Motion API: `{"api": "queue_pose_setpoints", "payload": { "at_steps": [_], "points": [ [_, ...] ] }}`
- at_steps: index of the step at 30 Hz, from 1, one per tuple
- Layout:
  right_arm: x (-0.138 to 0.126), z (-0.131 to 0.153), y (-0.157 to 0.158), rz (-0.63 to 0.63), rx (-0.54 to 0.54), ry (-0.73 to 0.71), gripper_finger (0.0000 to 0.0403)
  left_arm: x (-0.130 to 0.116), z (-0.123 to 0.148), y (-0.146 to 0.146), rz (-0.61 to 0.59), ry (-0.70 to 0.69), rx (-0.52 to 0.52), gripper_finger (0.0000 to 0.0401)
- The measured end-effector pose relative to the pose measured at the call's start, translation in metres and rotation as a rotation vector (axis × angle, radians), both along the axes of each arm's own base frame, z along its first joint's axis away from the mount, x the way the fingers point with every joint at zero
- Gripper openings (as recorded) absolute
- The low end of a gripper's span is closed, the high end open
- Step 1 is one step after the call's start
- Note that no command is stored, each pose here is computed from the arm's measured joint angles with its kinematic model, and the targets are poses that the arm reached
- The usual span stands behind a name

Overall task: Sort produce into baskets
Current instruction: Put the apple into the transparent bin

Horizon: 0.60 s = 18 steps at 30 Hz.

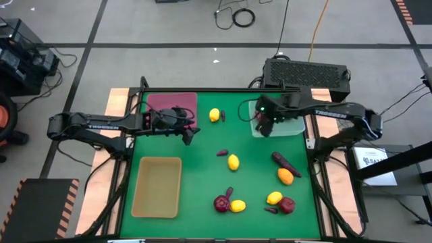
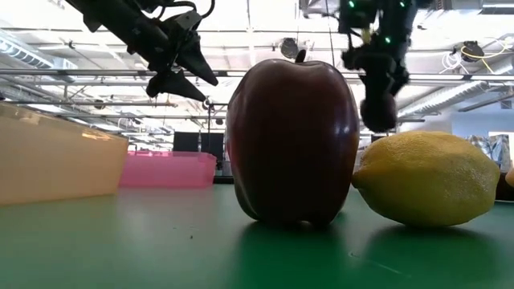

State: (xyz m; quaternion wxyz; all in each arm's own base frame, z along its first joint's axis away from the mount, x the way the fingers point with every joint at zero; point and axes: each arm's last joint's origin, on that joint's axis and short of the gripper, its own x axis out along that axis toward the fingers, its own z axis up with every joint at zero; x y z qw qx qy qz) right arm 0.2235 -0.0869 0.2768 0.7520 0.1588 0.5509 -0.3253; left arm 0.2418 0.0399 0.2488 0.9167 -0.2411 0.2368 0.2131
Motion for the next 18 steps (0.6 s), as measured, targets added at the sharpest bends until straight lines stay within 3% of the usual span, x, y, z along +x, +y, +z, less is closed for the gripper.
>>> {"api": "queue_pose_setpoints", "payload": {
  "at_steps": [7,18],
  "points": [
    [-0.03,-0.03,-0.014,-0.262,0.058,0.037,0.0272,0.0,0.0,0.0,0.023,-0.008,-0.014,0.0254],
    [-0.055,-0.068,-0.02,-0.456,0.109,0.143,0.0272,0.0,0.001,0.001,0.045,-0.02,0.002,0.0254]
  ]
}}
